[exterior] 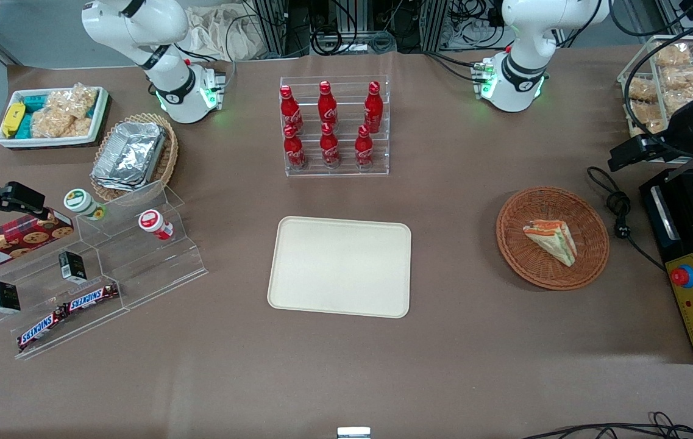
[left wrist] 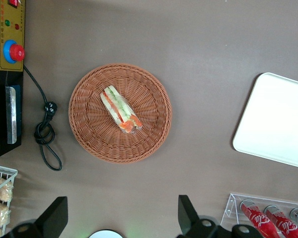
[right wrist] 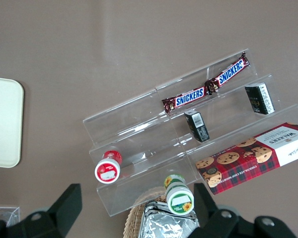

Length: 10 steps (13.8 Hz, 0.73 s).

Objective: Place sandwich from basket to tray
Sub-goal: 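Move the left gripper down over the wrapped sandwich in the wicker basket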

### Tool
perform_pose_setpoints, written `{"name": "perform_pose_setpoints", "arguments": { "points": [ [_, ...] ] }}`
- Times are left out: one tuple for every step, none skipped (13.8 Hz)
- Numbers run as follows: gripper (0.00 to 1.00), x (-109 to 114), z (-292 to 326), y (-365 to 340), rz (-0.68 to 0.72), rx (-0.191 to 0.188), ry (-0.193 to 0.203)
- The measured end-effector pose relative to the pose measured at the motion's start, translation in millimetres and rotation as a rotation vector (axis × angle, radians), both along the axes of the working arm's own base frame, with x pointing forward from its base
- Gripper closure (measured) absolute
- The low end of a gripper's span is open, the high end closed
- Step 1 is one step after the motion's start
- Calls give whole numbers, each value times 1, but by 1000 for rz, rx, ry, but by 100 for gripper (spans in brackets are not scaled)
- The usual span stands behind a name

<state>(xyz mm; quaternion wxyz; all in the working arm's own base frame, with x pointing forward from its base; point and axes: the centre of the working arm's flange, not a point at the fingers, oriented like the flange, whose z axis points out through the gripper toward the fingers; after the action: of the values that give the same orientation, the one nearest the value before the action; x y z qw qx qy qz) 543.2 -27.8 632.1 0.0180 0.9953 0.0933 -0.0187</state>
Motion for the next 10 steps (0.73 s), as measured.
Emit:
{"name": "perform_pose_setpoints", "arguments": {
  "points": [
    [0,0,-1,0,0,1,1],
    [0,1,-1,0,0,2,2],
    [0,1,-2,1,1,2,4],
    [0,3,-5,1,3,3,9],
    [0,5,-10,2,31,4,19],
    [0,8,-16,5,90,7,32],
    [0,12,-26,7,158,12,50],
    [0,16,-39,8,218,17,65],
    [0,21,-58,8,266,22,73],
    [0,25,-80,8,305,25,74]
  ]
}}
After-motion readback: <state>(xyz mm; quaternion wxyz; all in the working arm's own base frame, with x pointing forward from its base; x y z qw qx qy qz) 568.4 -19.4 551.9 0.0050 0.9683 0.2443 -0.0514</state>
